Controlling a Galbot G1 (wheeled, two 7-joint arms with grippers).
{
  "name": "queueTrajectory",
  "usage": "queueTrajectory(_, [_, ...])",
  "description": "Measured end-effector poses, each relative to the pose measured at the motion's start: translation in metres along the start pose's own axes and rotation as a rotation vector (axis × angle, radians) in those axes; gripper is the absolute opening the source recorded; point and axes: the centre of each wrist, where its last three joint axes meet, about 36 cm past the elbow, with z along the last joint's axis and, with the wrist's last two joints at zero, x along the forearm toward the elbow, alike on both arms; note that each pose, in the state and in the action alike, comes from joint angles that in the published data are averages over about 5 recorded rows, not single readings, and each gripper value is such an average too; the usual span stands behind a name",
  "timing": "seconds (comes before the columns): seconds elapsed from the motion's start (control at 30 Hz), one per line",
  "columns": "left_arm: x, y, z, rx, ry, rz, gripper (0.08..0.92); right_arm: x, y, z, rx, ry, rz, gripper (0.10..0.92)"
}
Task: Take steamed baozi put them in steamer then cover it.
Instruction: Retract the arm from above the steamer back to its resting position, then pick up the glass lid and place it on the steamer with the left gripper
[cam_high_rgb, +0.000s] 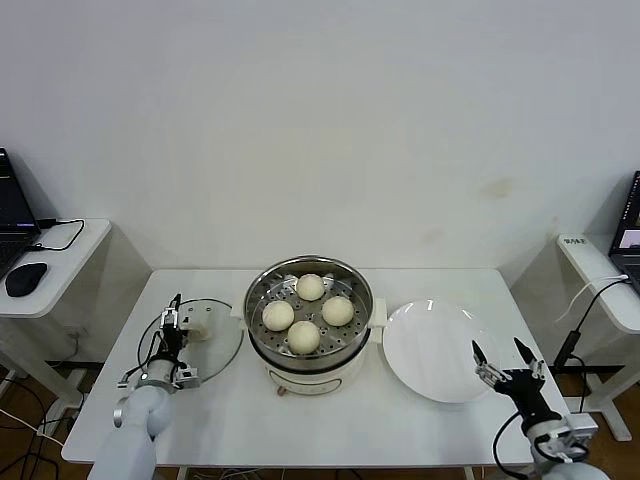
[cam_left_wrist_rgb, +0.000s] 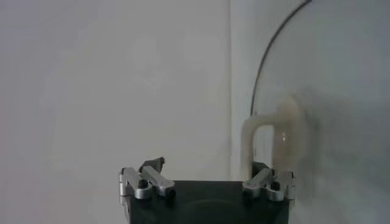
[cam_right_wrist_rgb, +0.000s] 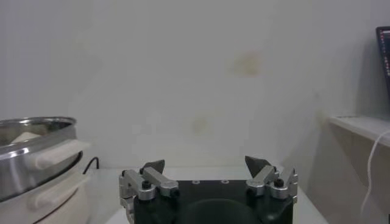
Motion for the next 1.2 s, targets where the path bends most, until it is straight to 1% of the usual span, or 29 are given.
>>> queueTrajectory(0.07, [0.001, -0.003, 0.001, 0.002, 0.0, 0.003, 0.778, 0.001, 0.0, 0.0, 0.002, 0.001, 0.0, 0.823])
queueTrajectory(0.17, [0.003, -0.006, 0.002, 0.003, -0.002, 0.007, 0.698, 0.002, -0.001, 0.0, 0.005, 0.003, 0.0, 0.823])
queueTrajectory(0.7, [0.011, -0.016, 0.005, 0.02, -0.009, 0.016, 0.231, 0.006, 0.001, -0.005, 0.017, 0.001, -0.004, 0.823])
queueTrajectory(0.8, [0.013, -0.018, 0.007, 0.02, -0.006, 0.015, 0.159, 0.006, 0.001, -0.005, 0.017, 0.001, -0.005, 0.823])
queueTrajectory(0.9, [0.015, -0.018, 0.01, 0.019, -0.002, 0.014, 0.134, 0.007, 0.001, -0.006, 0.017, 0.001, -0.006, 0.823])
queueTrajectory(1.07, [0.023, -0.014, 0.017, 0.012, 0.012, 0.016, 0.134, 0.006, 0.003, -0.009, 0.014, -0.003, -0.012, 0.823])
queueTrajectory(1.2, [0.031, -0.003, 0.019, 0.005, 0.028, 0.007, 0.134, 0.004, 0.005, -0.013, 0.015, -0.003, -0.012, 0.823])
